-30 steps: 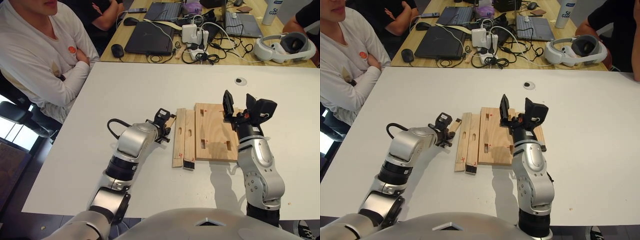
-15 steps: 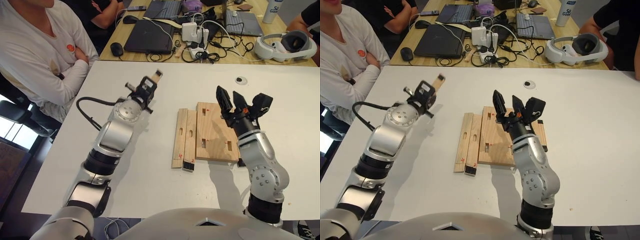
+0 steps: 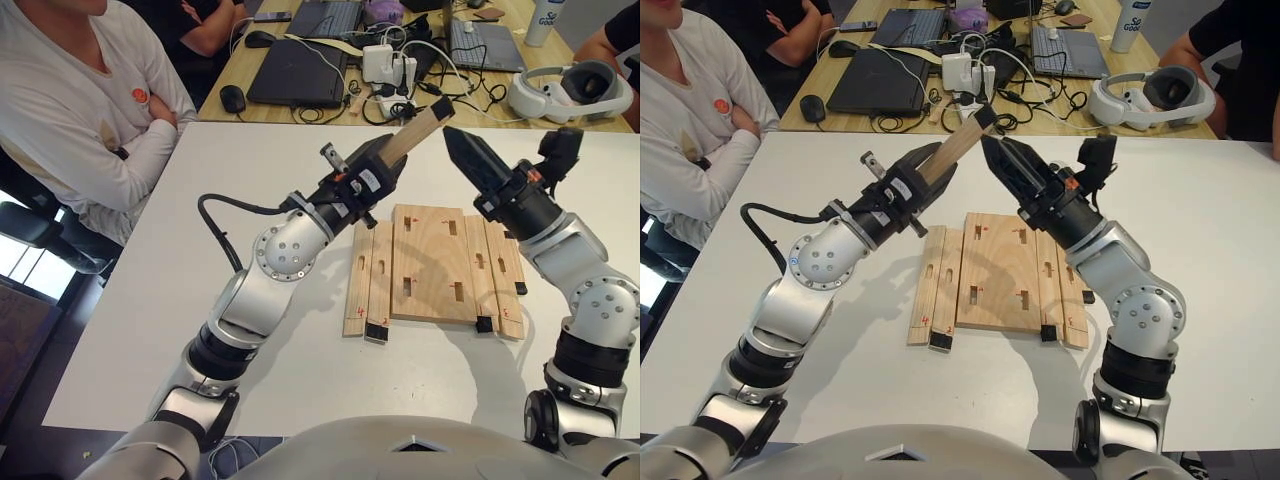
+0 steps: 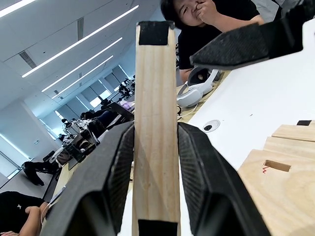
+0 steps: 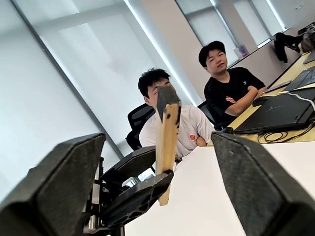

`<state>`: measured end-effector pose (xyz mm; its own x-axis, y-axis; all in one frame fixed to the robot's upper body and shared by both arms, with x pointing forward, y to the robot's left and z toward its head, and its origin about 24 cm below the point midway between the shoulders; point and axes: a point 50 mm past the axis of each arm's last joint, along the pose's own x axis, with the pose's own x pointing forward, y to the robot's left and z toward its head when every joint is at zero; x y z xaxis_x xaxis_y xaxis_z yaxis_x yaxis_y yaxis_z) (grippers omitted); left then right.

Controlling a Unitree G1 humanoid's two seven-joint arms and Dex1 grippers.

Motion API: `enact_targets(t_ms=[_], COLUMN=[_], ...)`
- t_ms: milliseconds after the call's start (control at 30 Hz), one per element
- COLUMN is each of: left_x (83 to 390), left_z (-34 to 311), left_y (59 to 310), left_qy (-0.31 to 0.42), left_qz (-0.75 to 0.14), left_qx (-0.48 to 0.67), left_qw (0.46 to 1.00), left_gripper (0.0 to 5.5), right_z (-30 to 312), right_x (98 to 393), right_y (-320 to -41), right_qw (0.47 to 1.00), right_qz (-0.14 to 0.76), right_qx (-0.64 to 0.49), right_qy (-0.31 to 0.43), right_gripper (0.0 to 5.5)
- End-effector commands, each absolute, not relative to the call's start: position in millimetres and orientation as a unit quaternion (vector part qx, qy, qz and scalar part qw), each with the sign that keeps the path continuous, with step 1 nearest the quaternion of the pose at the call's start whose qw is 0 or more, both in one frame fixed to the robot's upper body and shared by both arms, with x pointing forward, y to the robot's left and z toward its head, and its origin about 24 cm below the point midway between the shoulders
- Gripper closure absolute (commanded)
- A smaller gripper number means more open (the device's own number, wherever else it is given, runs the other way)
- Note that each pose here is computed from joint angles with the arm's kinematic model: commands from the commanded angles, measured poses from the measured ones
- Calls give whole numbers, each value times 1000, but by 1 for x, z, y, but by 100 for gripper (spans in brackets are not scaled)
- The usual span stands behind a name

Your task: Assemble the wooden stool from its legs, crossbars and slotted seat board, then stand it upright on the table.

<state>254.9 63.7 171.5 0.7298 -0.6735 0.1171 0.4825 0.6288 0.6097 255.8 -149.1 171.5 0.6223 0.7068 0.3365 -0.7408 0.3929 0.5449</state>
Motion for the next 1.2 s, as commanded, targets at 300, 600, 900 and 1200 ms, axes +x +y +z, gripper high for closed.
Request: enact_targets(t_ms=[300,600,900,1200], left_x=[242,242,247,239], left_z=[179,171,169,165], left_y=[45,46,52,55], left_qy=[-205,-198,-192,-201], left_qz=[-329,-318,-310,-334], left_qx=[267,277,291,316], left_qw=[882,885,885,865], left_gripper=[419,419,419,281], right_z=[182,197,194,188], right_x=[278,287,280,282], right_y=[-143,-154,-156,-149], right_qw=[830,822,804,829], right_qz=[484,500,523,481], right_qx=[277,269,281,284], right_qy=[-17,-36,-35,-41], right_gripper=[206,367,511,512])
